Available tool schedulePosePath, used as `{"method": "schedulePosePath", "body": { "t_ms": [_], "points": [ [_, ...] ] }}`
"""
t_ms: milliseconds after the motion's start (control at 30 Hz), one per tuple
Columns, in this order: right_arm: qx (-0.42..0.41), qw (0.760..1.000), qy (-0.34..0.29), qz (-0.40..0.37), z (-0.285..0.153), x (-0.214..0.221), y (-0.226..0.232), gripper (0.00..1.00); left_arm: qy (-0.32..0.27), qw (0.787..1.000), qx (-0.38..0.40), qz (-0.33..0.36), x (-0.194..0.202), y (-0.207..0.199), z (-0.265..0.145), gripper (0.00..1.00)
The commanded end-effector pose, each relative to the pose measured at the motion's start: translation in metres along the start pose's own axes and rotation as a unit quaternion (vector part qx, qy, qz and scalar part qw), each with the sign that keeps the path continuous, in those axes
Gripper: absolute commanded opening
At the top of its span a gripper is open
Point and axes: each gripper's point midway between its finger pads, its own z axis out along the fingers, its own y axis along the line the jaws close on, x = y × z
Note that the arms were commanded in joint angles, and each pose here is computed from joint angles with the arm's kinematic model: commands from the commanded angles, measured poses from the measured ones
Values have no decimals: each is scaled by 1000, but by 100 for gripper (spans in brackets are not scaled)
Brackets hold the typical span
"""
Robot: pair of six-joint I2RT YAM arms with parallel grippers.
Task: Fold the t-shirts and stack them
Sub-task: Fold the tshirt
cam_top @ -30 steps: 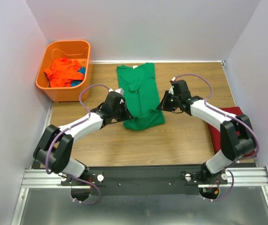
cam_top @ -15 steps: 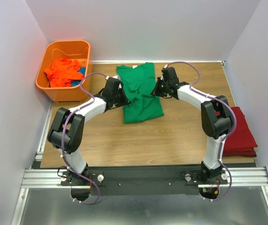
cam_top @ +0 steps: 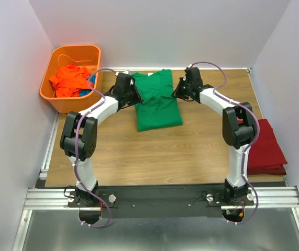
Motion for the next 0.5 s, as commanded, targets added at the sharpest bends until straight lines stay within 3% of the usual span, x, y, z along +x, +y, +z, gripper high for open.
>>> {"method": "schedulePosePath", "body": {
  "t_ms": [0, 467],
  "points": [
    [-13, 1000, -17, 7, 6, -19, 1, 6, 2, 1000, -24, 0, -6, 16, 7, 0],
    [-39, 999, -18, 19, 30, -33, -7, 6, -5, 999, -36, -14, -26, 38, 30, 0]
  ]
}}
